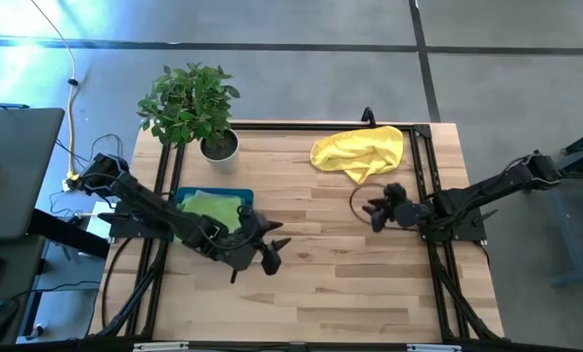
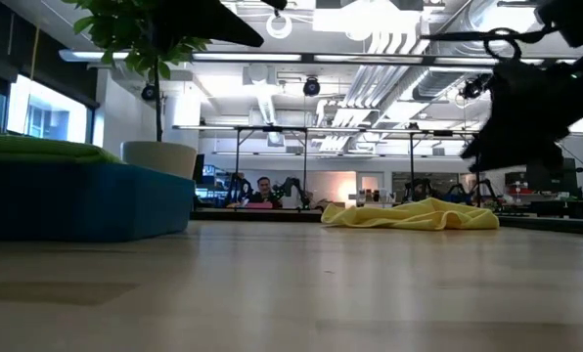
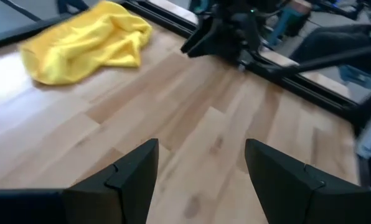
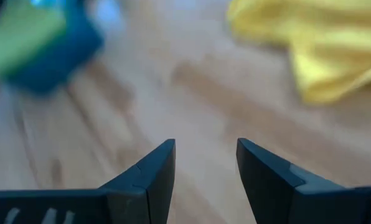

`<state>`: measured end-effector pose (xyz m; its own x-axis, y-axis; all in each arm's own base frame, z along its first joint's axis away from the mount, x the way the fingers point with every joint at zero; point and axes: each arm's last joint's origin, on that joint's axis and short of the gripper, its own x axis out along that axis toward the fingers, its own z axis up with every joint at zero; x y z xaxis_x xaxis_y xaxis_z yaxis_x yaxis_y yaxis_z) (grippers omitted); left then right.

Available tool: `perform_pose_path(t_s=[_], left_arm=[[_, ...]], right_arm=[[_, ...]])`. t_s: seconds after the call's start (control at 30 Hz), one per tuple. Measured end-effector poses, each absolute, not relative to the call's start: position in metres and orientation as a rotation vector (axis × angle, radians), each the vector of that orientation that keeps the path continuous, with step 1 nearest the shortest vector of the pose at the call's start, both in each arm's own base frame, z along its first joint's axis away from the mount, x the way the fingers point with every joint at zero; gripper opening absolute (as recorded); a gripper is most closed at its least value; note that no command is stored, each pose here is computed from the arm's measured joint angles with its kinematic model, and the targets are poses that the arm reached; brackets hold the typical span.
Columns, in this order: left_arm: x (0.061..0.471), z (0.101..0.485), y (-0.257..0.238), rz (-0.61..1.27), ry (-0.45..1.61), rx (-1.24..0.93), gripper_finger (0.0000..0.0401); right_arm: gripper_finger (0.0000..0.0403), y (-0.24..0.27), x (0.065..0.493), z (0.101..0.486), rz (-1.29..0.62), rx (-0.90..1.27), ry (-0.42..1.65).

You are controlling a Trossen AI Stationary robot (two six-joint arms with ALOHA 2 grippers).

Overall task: Fold microfiber towels
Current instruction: Fold the yellow towel on the table

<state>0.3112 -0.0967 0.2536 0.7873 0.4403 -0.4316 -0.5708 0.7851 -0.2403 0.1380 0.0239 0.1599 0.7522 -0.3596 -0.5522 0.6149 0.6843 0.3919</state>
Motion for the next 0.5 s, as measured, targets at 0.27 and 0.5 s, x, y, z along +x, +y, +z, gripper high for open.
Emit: perform_pose_path(t_s=[0.27, 0.5], left_arm=[[0.315, 0.254, -0.08, 0.63, 0.351, -0.339, 0.0227], [0.319, 0.255, -0.064, 0.675, 0.342, -0.345, 0.0227]], right_arm=[[0.0165, 0.02, 0.146, 0.176, -0.699, 0.633, 0.167], [0.0165, 0.012, 0.147, 0.18, -0.772, 0.451, 0.153]])
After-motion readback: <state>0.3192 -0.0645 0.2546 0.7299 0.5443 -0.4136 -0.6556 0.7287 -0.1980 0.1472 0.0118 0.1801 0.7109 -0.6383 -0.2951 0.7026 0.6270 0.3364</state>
